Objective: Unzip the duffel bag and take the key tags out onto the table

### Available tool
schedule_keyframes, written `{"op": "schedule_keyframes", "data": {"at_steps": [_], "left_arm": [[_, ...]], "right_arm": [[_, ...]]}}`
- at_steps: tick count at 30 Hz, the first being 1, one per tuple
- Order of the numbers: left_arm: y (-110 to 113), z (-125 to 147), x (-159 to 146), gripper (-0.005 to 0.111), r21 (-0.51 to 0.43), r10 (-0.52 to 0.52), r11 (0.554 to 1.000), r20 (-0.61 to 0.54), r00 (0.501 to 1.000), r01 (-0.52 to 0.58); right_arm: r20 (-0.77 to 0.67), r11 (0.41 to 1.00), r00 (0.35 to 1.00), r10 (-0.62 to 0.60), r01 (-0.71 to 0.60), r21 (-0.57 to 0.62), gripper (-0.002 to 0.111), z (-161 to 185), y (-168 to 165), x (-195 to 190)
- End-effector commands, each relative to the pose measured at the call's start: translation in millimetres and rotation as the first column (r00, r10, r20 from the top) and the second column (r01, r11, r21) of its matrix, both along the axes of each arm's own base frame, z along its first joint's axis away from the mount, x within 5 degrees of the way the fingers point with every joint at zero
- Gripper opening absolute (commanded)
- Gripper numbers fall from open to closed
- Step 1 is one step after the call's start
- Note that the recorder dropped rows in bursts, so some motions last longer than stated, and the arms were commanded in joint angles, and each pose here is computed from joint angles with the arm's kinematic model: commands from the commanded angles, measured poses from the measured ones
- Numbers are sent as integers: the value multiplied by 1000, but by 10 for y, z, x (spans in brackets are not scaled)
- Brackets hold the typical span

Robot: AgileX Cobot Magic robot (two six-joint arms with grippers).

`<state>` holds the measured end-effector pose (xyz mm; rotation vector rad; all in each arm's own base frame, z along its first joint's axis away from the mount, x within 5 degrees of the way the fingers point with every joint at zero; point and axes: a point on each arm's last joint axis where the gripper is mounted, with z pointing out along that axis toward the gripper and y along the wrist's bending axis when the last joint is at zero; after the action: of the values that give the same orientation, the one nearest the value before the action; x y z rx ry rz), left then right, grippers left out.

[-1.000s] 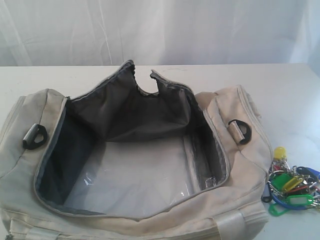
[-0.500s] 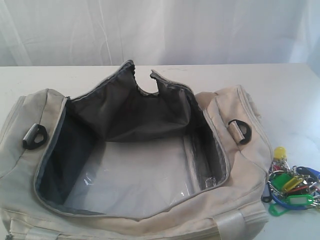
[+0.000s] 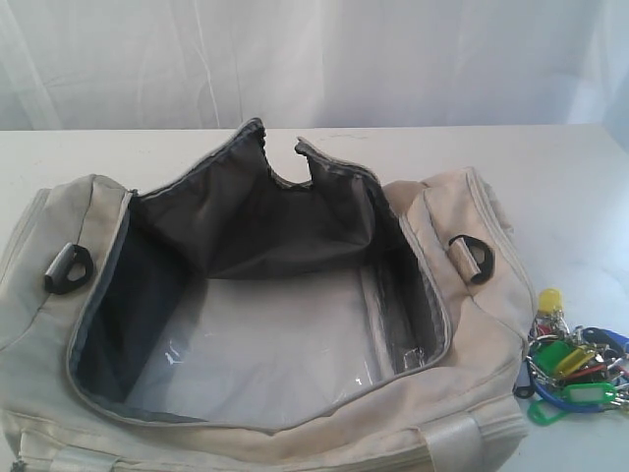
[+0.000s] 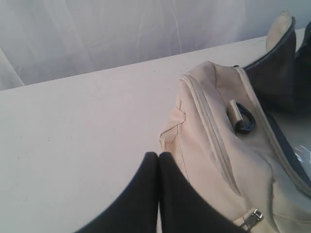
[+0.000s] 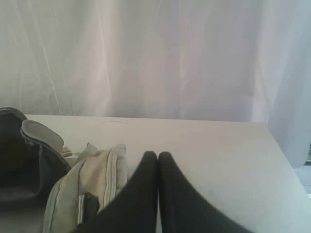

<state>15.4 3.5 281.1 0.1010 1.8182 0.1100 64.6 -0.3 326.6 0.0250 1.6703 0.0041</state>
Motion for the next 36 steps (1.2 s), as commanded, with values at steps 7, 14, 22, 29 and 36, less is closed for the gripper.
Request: {"op": "schedule_keyframes", "data": {"at_steps": [7,14,22,29,36], "left_arm": [[21,-573,190,0,112,-13,993,-139,990,29],[-21,-696,198,0,-14,-29,1000,-194,981,27],[-142,-848,315,0,-301,-87,952,-73,994,61],[-143,-1157,350,0,-297,-88,954,-129,988,46],[-144,-1150,352,0,-186,-120,978,-116,986,97]], "right_arm": [[8,1000,1000,2,-2,-6,0,-4,1,-3],[8,1000,1000,2,-2,-6,0,-4,1,-3],[8,1000,1000,4,-3,-17,0,-4,1,-3],[8,1000,1000,4,-3,-17,0,-4,1,-3],[8,1000,1000,4,-3,-17,0,-4,1,-3]]}}
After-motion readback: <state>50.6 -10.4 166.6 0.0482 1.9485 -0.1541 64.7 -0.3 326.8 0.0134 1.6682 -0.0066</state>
